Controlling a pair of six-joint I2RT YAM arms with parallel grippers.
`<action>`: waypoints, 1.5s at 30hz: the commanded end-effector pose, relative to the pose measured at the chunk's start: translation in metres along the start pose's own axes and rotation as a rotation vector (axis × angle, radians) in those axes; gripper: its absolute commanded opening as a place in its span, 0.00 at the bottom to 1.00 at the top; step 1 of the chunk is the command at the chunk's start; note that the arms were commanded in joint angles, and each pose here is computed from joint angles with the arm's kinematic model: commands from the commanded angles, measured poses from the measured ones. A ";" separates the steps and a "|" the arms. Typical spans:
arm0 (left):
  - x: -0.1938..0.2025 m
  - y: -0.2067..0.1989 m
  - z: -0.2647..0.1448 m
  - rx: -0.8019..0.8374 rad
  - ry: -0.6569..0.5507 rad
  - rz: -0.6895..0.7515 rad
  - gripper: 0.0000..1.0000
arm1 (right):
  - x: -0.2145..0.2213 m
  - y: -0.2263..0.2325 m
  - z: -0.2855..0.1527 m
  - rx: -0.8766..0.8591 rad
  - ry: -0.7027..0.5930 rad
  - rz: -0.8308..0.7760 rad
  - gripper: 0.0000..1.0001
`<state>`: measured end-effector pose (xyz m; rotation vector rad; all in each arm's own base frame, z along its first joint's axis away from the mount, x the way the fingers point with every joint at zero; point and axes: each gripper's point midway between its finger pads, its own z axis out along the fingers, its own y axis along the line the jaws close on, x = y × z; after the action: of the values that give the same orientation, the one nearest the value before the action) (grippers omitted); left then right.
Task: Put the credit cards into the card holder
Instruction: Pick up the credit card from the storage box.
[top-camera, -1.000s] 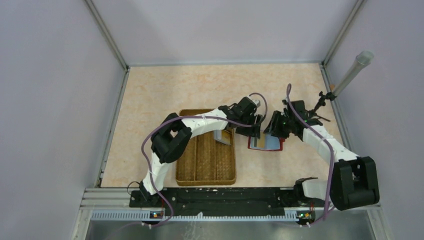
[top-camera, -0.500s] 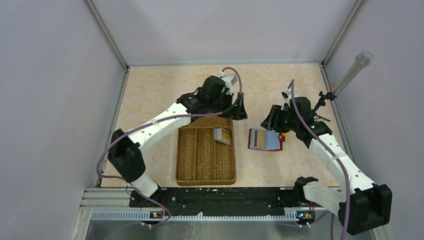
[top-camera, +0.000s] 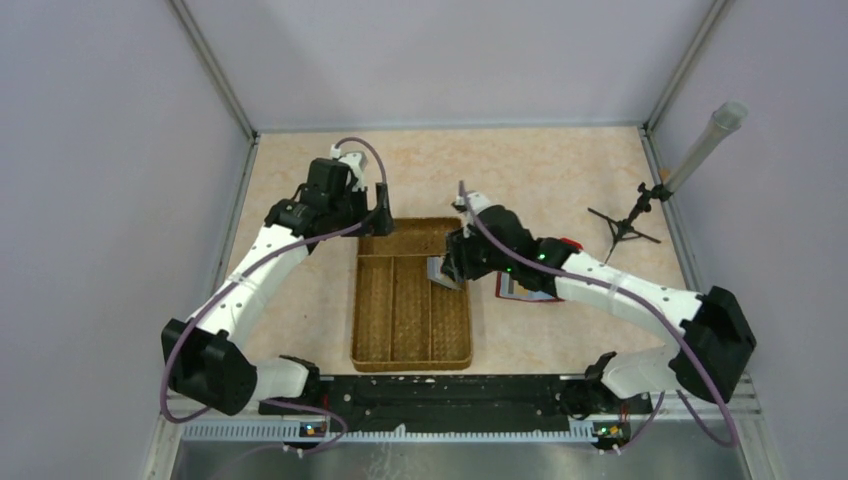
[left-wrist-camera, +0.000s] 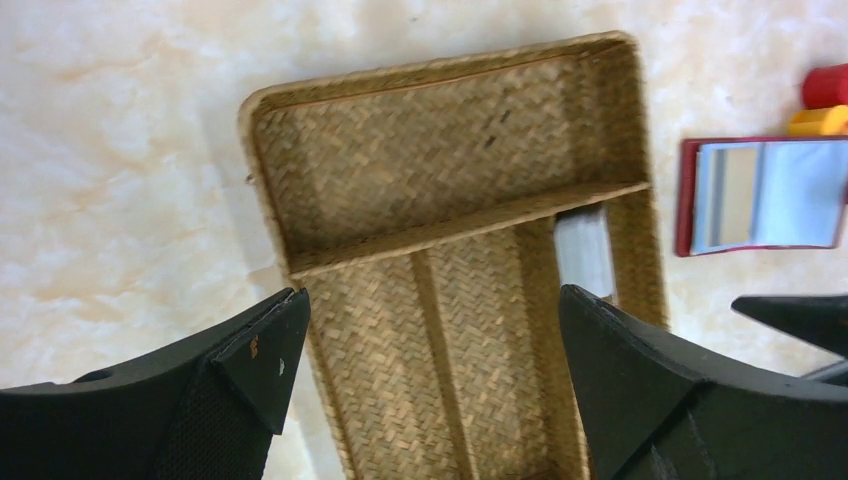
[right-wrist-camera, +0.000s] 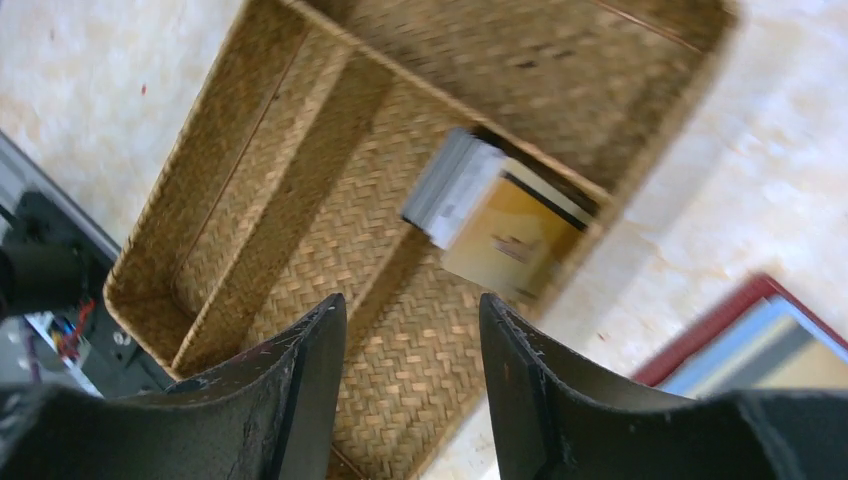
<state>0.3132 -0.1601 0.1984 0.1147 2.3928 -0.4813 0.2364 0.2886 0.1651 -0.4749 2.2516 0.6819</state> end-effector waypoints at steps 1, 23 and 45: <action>-0.004 0.021 -0.004 -0.057 -0.062 0.052 0.99 | -0.012 0.030 0.020 -0.049 -0.021 -0.223 0.51; 0.000 0.032 0.000 -0.064 -0.053 0.037 0.99 | 0.046 -0.013 0.075 0.035 0.154 -0.479 0.55; 0.002 0.033 0.003 -0.055 -0.037 0.026 0.99 | 0.067 -0.005 0.077 0.074 0.129 -0.566 0.28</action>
<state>0.3156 -0.1289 0.1791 0.1000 2.4006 -0.3814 0.2375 0.3083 0.0624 -1.0922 2.1683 0.2841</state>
